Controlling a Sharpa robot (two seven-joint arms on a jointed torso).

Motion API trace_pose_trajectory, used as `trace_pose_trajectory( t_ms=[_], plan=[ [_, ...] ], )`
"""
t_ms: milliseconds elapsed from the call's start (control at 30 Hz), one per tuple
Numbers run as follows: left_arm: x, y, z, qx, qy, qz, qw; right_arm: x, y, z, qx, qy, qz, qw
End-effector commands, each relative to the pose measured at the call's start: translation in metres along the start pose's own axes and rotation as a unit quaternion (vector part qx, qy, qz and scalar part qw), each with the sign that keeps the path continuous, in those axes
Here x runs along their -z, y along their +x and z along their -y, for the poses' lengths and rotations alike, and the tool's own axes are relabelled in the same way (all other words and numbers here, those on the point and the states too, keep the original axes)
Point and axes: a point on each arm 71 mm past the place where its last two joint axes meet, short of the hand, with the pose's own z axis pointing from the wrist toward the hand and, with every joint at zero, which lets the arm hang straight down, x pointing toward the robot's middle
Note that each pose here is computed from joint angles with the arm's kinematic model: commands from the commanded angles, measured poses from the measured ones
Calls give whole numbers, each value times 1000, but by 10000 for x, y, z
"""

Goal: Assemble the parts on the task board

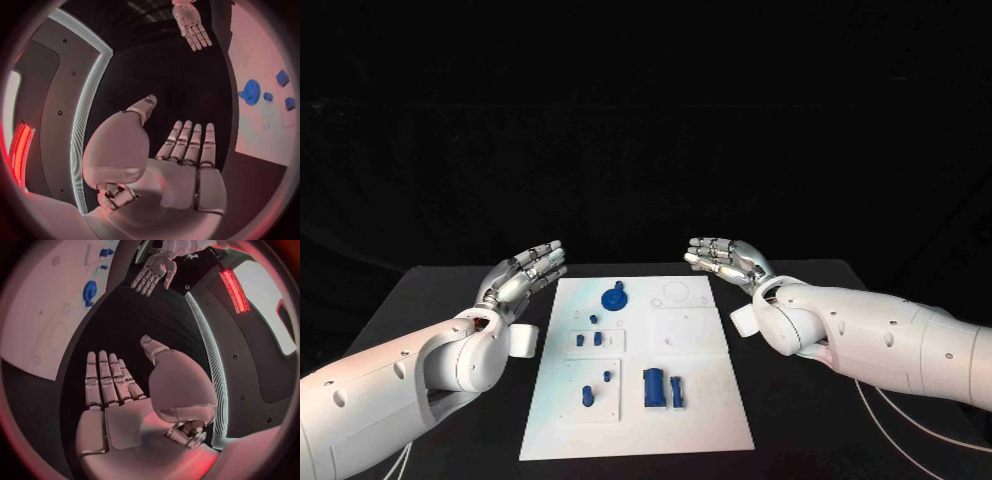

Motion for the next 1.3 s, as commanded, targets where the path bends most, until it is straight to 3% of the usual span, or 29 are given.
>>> trace_pose_trajectory(
  t_ms=[33, 267, 433, 667, 1300],
  plan=[
    [1, 56, 13, -4, 2, 6, 1000, 23, 51, -34, -10, -4, 13, 1000],
    [25, 212, 51, -24, 5, 38, 999, 127, 224, -193, -59, -12, 61, 996],
    [72, 385, 99, -47, 9, 75, 996, 242, 366, -339, -99, -9, 102, 990],
    [125, 526, 144, -67, 12, 105, 992, 319, 444, -427, -119, -4, 124, 985],
    [137, 554, 154, -71, 13, 111, 991, 321, 446, -428, -120, -4, 125, 985]
  ],
)
